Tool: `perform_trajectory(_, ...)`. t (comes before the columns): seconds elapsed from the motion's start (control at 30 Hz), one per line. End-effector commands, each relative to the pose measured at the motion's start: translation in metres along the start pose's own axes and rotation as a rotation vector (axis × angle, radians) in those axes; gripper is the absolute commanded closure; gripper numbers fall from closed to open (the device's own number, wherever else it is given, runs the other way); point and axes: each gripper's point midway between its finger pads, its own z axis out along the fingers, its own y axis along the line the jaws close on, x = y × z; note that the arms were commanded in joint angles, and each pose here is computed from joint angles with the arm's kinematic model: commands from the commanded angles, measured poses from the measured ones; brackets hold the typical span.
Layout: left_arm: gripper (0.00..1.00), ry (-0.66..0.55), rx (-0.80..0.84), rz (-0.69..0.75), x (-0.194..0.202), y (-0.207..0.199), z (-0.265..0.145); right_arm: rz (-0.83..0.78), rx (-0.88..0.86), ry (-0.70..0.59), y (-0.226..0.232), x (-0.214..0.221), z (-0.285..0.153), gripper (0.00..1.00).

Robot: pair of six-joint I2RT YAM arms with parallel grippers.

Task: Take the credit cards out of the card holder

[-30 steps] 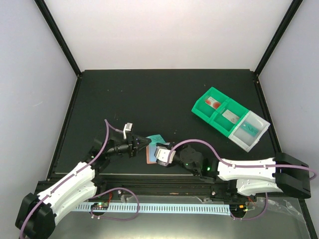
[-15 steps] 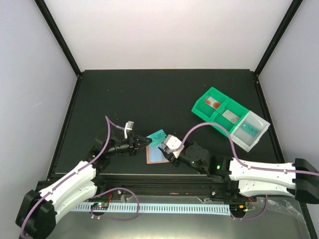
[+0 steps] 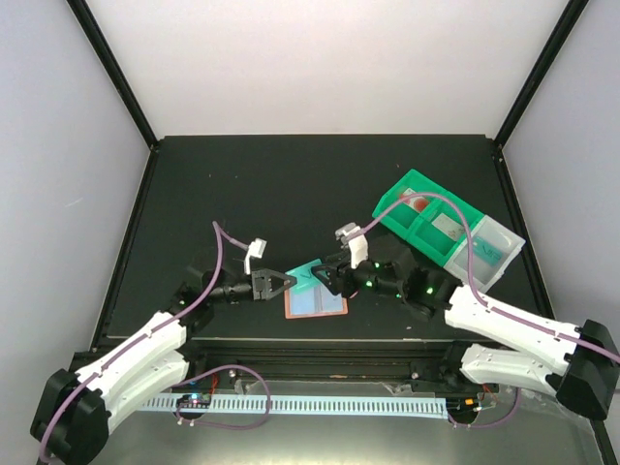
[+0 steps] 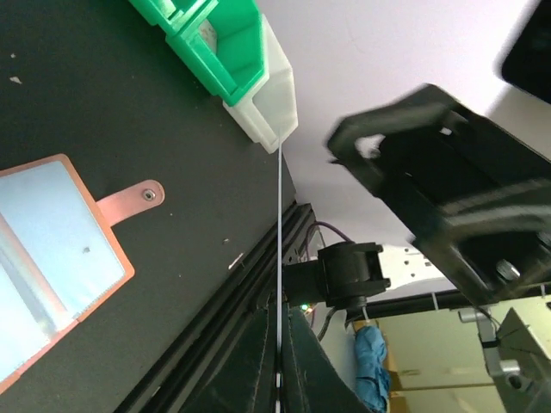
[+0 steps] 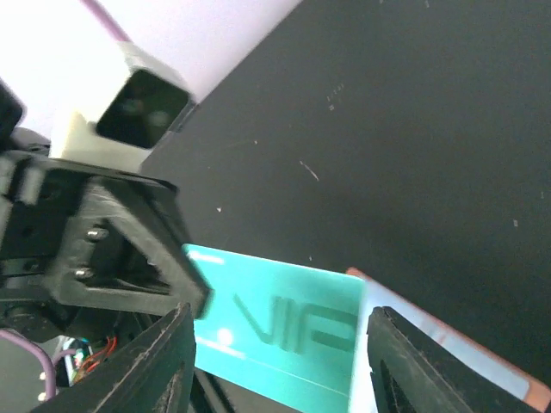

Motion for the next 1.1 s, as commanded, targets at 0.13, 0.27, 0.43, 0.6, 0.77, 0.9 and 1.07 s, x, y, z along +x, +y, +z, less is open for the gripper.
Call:
perform_trajectory(0.13,0.98,-0.013,0.064,0.179,-0.005,-0.029,-0.007,0.252,-0.300,0.081,0.010,0.017,-0.002,0.45)
perform_trajectory(0.27,0.98,-0.020,0.081,0.187,-0.004,-0.033,-0.008,0.295,-0.334,0.090,0.011,0.023,-0.003,0.47)
perform_trajectory(0.43,0.98,0.005,0.137,0.184,0.001,-0.040,-0.008,0.331,-0.342,0.079,0.007,0.027,-0.004,0.52)
perform_trajectory(0.6,0.98,0.012,0.133,0.178,0.003,-0.039,-0.009,0.354,-0.361,0.054,0.007,0.025,-0.007,0.81)
perform_trajectory(0.77,0.98,0.014,0.108,0.157,0.004,-0.030,-0.007,0.375,-0.352,0.005,0.005,0.020,-0.013,0.99)
perform_trajectory(0.9,0.74,-0.011,0.050,0.143,0.000,-0.019,-0.006,0.379,-0.340,-0.051,0.002,0.013,-0.019,0.99)
perform_trajectory(1.07,0.23,-0.041,-0.037,0.169,-0.010,-0.012,-0.007,0.406,-0.243,-0.069,-0.015,0.014,-0.016,0.99)
